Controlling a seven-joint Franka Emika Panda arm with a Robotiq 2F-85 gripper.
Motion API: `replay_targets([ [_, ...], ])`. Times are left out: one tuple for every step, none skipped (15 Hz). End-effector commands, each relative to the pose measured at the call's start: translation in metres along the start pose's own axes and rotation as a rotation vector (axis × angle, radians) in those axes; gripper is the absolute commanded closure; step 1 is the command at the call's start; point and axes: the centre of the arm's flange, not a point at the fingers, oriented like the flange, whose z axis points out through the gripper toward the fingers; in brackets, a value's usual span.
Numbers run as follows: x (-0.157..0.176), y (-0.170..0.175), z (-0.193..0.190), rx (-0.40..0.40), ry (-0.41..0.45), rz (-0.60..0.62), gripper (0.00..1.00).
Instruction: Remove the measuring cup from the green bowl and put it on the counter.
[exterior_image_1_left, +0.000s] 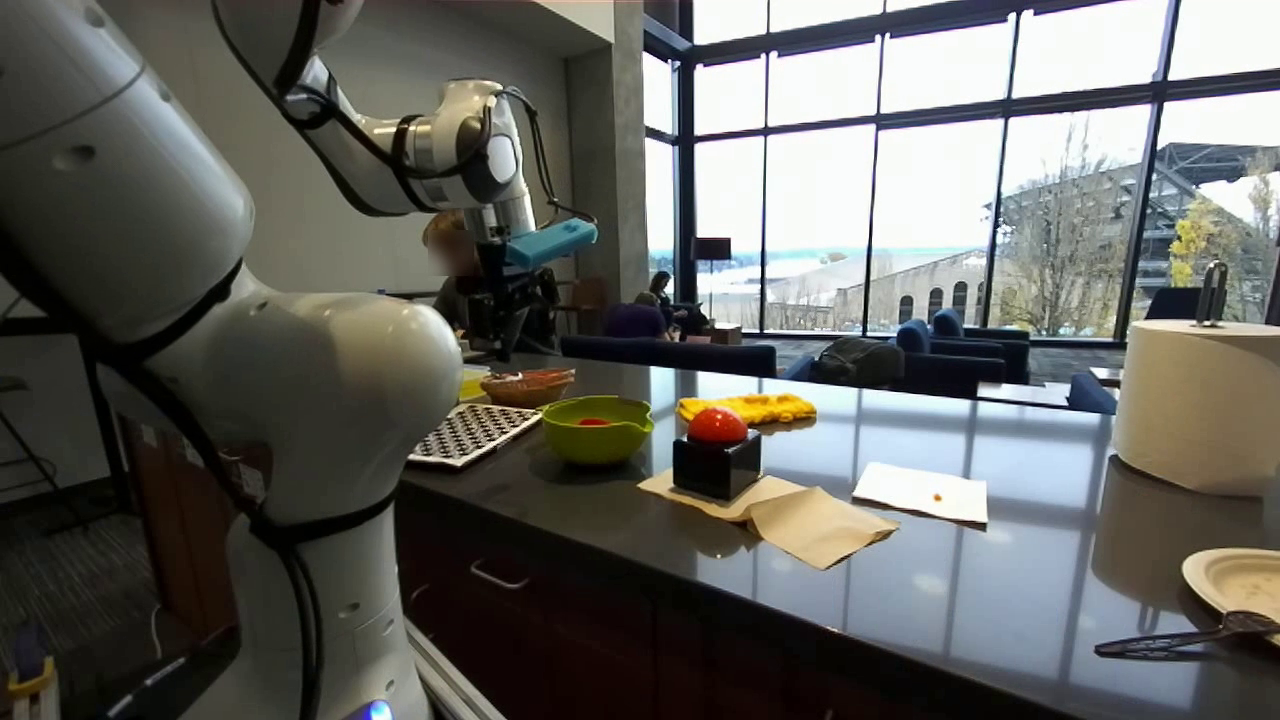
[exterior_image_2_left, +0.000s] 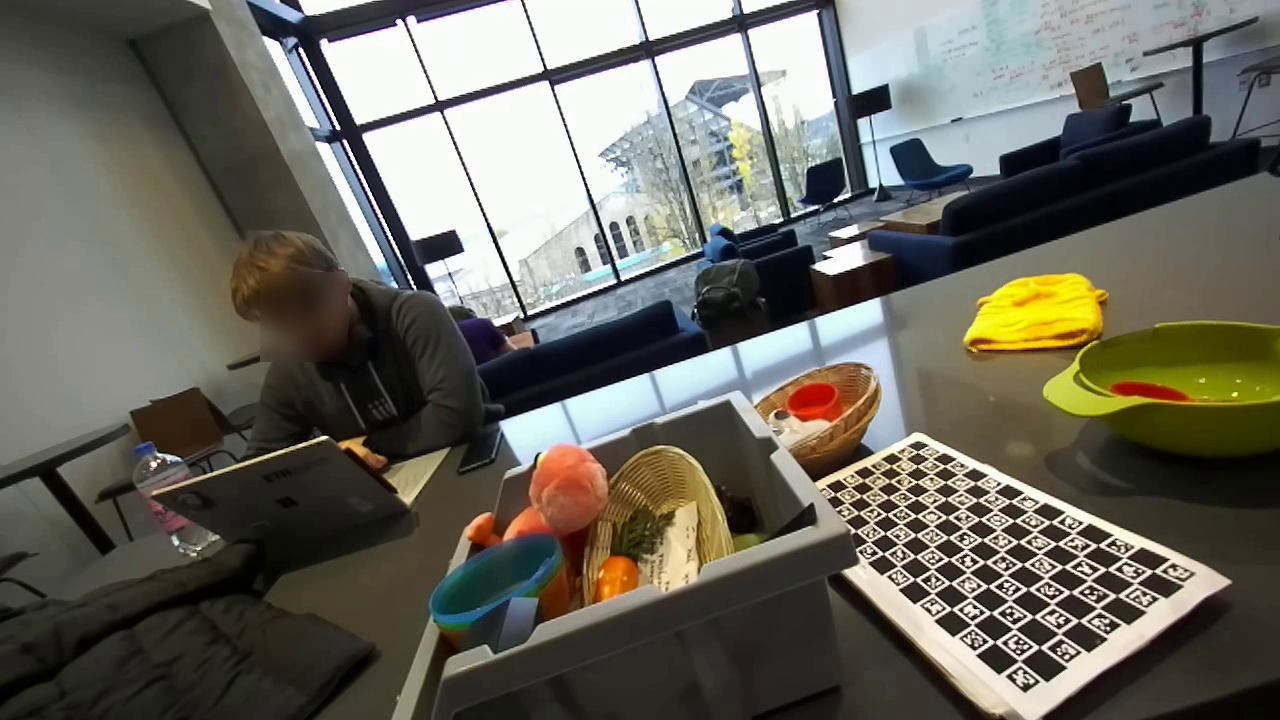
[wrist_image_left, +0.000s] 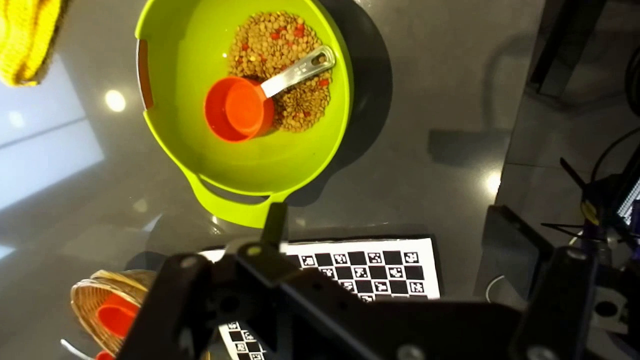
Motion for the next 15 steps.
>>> replay_targets([
  [0.000,0.000,0.001,0.002,-0.001,-0.007,0.00],
  [0.000,0.000,0.002,0.003,-0.001,-0.009,0.00],
  [0.000,0.000,0.002,0.003,-0.001,-0.010,0.00],
  [0.001,0.000,0.002,0.003,-0.001,-0.011,0.00],
  [0.001,0.000,0.002,0.002,-0.001,-0.011,0.00],
  [0.001,0.000,0.002,0.002,-0.001,-0.012,0.00],
  [-0.002,0.001,0.004,-0.006,0.013,-0.016,0.00],
  [-0.004,0.002,0.005,-0.014,0.006,-0.019,0.00],
  [-0.005,0.003,0.005,-0.023,0.020,-0.024,0.00],
  [-0.008,0.006,0.006,-0.035,0.020,-0.028,0.00],
  [-0.010,0.010,0.007,-0.048,0.026,-0.034,0.00],
  [-0.012,0.015,0.007,-0.065,0.036,-0.044,0.00],
  [-0.015,0.019,0.008,-0.086,0.039,-0.056,0.00],
  [-0.017,0.024,0.009,-0.097,0.055,-0.063,0.00],
  [-0.019,0.029,0.011,-0.111,0.059,-0.073,0.00],
])
